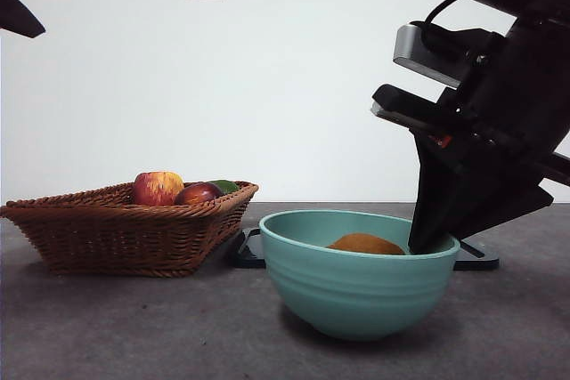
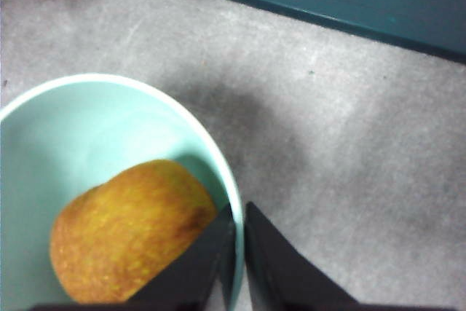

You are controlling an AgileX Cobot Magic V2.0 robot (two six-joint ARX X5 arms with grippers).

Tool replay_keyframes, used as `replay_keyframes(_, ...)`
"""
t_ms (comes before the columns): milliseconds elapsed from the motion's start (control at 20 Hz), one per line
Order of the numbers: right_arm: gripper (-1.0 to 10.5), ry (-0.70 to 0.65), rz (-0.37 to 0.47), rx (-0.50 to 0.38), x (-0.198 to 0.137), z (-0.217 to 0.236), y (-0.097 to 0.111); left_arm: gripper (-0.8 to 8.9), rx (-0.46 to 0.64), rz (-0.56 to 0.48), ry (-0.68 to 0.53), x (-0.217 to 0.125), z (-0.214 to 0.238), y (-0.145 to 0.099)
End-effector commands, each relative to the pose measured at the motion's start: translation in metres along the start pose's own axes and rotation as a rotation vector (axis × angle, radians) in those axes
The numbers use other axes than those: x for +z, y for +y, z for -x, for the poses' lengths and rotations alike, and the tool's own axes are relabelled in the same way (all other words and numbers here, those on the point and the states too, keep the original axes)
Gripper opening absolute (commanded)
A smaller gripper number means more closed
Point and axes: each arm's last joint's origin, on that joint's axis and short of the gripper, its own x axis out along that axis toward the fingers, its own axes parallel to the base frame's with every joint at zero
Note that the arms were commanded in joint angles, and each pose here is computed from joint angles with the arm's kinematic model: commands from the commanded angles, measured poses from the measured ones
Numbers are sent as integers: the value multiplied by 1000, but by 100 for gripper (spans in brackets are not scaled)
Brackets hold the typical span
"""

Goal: Pick up the wifruite, put it on the bowl, pick up the plate, put it on desk

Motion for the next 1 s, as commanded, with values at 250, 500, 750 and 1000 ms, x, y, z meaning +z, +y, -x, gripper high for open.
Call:
replay_keyframes(250,9,-36,1,26,15,7,10,344,-7,-27,-4,2,0,-1)
replay_keyframes(500,9,-110,35,-6,51,28,15,344,-7,-29,-4,2,0,-1)
replay_keyframes(750,9,-156,33,-53,92,33,5,344,-7,-29,-4,2,0,-1)
replay_keyframes(1000,9,-144,34,-107,135,4,-11,344,-7,-29,-3,2,0,-1)
